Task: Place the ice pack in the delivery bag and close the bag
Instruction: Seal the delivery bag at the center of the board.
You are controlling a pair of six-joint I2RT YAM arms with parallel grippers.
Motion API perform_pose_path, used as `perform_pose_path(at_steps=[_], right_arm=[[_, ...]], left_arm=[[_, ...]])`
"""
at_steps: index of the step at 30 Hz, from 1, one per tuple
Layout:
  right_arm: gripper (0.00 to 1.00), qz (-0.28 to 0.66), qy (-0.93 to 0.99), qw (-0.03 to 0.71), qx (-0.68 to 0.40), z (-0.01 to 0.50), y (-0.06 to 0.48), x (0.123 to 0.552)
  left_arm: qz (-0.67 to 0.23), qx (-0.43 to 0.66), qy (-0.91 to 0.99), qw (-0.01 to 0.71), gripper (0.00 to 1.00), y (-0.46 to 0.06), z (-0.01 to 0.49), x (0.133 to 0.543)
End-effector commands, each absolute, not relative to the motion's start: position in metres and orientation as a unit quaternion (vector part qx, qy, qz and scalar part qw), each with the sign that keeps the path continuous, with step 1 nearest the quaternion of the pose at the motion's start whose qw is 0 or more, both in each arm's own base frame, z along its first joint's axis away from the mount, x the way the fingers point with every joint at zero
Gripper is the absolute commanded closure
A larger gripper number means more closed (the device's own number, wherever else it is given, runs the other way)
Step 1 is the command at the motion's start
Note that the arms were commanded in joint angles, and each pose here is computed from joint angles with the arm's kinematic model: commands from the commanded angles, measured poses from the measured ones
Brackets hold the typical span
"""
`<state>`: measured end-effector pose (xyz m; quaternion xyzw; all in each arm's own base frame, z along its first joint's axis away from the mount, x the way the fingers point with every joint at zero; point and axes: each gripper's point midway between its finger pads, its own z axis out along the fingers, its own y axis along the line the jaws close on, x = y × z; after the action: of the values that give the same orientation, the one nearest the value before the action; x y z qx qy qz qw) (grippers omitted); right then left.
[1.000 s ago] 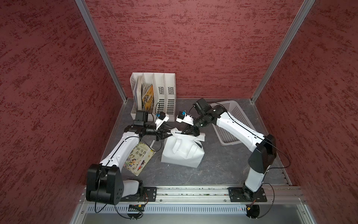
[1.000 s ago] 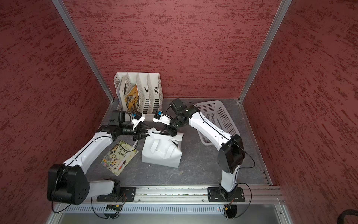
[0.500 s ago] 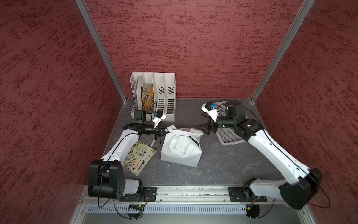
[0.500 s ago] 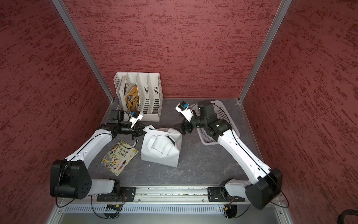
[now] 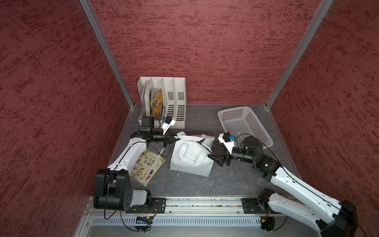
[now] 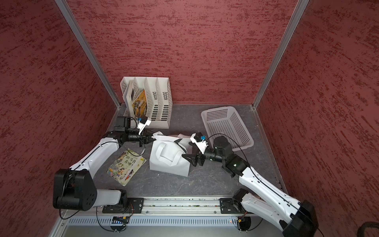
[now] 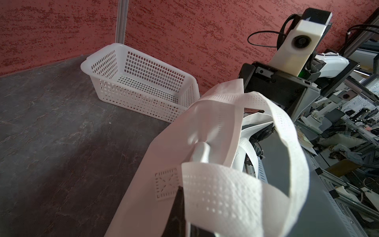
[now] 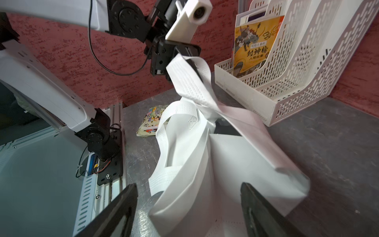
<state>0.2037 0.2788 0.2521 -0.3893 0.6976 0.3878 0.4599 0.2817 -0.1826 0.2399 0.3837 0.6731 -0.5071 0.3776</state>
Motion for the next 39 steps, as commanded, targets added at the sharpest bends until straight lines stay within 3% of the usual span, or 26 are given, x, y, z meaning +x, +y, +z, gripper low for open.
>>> perform_pose_path(at_steps=[1, 4, 7, 8, 11, 15, 21, 22, 28, 30, 35, 39], right_arm=[[0.28, 0.366, 0.701, 0.488, -0.37, 0.263, 0.283, 0.222], [0.44, 0.35, 0.71, 0.484, -0.372, 0.251, 0.281, 0.225], [0.89, 0.326, 0.72, 0.498, -0.357, 0.249, 0.275, 0.235], [0.99, 0.318, 0.728, 0.503, -0.341, 0.25, 0.272, 0.24], [1.0, 0.322, 0.763, 0.496, -0.26, 0.246, 0.257, 0.26], [1.0, 0.383, 0.806, 0.427, -0.146, 0.218, 0.243, 0.277], [1.0, 0.412, 0.813, 0.383, -0.15, 0.211, 0.258, 0.28], [0.92, 0.416, 0.803, 0.388, -0.177, 0.217, 0.262, 0.277], [0.18, 0.348, 0.723, 0.5, -0.327, 0.252, 0.249, 0.253], [0.03, 0.314, 0.69, 0.542, -0.362, 0.262, 0.242, 0.248], [0.02, 0.283, 0.654, 0.546, -0.441, 0.26, 0.254, 0.249], [0.02, 0.261, 0.658, 0.552, -0.441, 0.264, 0.26, 0.272]], left_arm=[[-0.505, 0.382, 0.672, 0.383, 1.0, -0.18, 0.244, 0.28], [-0.503, 0.381, 0.674, 0.384, 1.0, -0.179, 0.245, 0.278], [-0.502, 0.381, 0.675, 0.383, 1.0, -0.178, 0.244, 0.275], [-0.501, 0.383, 0.676, 0.383, 1.0, -0.178, 0.244, 0.274], [-0.492, 0.382, 0.68, 0.387, 1.0, -0.175, 0.241, 0.272], [-0.478, 0.376, 0.687, 0.398, 1.0, -0.167, 0.235, 0.273], [-0.473, 0.374, 0.691, 0.398, 1.0, -0.167, 0.234, 0.274], [-0.475, 0.375, 0.69, 0.397, 1.0, -0.169, 0.235, 0.273], [-0.482, 0.378, 0.688, 0.389, 1.0, -0.176, 0.241, 0.273], [-0.483, 0.381, 0.686, 0.389, 1.0, -0.177, 0.242, 0.272], [-0.485, 0.381, 0.685, 0.388, 1.0, -0.177, 0.242, 0.272], [-0.489, 0.384, 0.682, 0.386, 1.0, -0.178, 0.243, 0.272]])
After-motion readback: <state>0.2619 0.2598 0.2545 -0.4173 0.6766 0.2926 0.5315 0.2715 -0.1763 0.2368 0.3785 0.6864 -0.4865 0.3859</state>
